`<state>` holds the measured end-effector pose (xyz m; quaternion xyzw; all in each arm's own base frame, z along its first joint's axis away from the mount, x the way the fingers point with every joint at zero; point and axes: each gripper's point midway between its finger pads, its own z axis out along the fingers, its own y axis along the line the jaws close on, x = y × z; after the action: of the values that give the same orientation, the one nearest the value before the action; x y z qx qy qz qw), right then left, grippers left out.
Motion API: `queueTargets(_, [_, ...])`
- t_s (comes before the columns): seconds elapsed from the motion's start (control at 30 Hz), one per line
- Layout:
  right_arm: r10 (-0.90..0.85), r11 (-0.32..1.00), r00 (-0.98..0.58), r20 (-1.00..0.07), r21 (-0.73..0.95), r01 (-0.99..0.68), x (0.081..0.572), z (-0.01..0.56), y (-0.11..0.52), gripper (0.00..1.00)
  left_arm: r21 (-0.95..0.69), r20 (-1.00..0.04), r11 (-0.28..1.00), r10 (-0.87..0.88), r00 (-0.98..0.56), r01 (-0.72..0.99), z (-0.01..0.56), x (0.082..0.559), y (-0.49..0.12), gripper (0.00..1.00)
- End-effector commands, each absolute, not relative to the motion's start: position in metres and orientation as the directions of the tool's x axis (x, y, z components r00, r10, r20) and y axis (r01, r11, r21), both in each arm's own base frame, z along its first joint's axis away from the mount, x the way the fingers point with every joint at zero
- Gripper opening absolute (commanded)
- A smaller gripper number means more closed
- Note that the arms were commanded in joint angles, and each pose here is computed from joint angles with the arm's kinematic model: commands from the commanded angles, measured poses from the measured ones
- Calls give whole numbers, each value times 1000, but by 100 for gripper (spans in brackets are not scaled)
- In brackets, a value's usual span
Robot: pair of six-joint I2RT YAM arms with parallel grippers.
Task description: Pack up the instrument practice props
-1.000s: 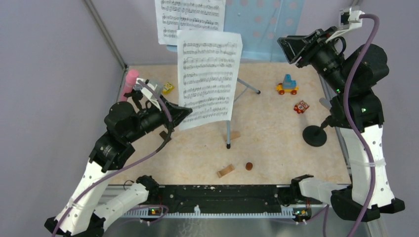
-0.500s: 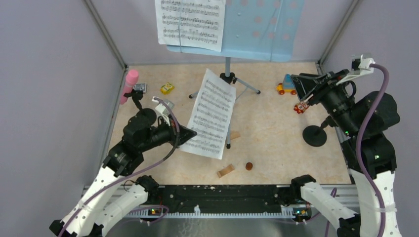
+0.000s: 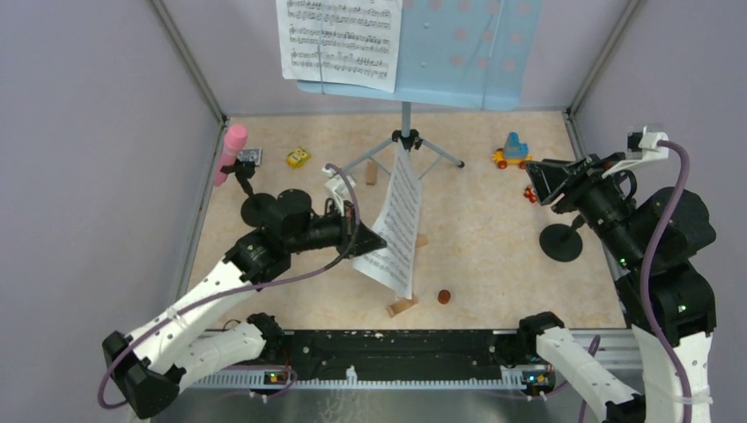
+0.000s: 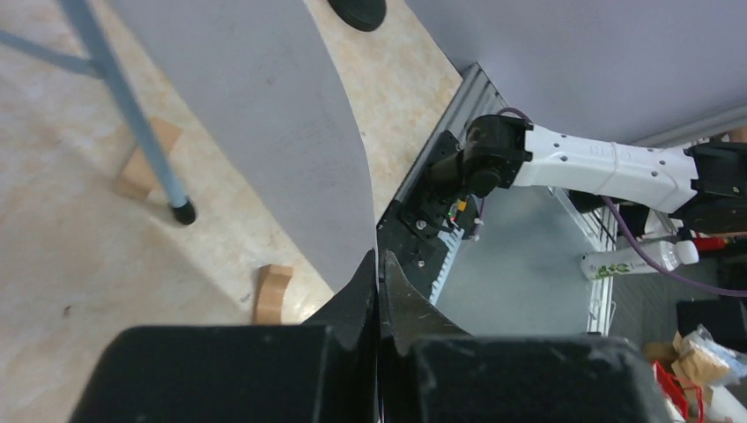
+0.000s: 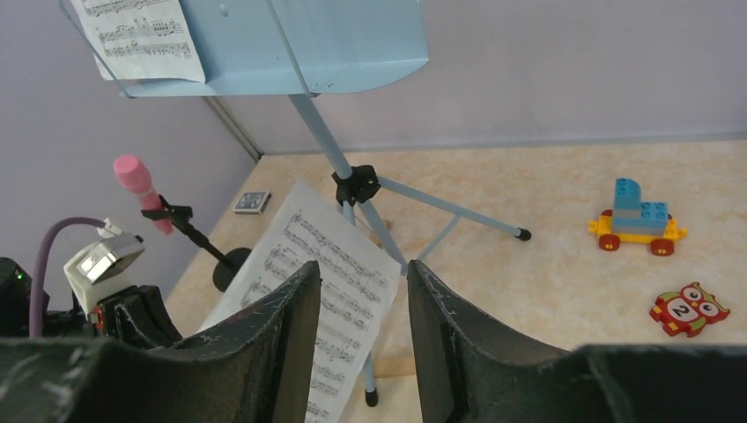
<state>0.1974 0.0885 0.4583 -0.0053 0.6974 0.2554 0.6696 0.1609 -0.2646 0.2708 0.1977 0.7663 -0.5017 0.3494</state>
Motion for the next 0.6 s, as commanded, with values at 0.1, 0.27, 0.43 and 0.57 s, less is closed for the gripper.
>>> queueTargets(0.1, [325,890,-68,-943,329,-316,186,462,76,41,-607,-785,250,-38,-619,754,316,123,-351,0])
queueTargets(0.27, [305,906,-50,-951,306,-293,177,463,68,42,-599,-795,176,-12,-607,781,322,115,-406,0])
queueTargets(0.43, [278,924,-44,-960,280,-259,170,460,58,42,-578,-812,97,25,-583,810,338,121,-457,0])
queueTargets(0.57, [268,934,-32,-963,267,-239,164,461,52,42,-557,-828,49,43,-559,829,349,129,-495,0])
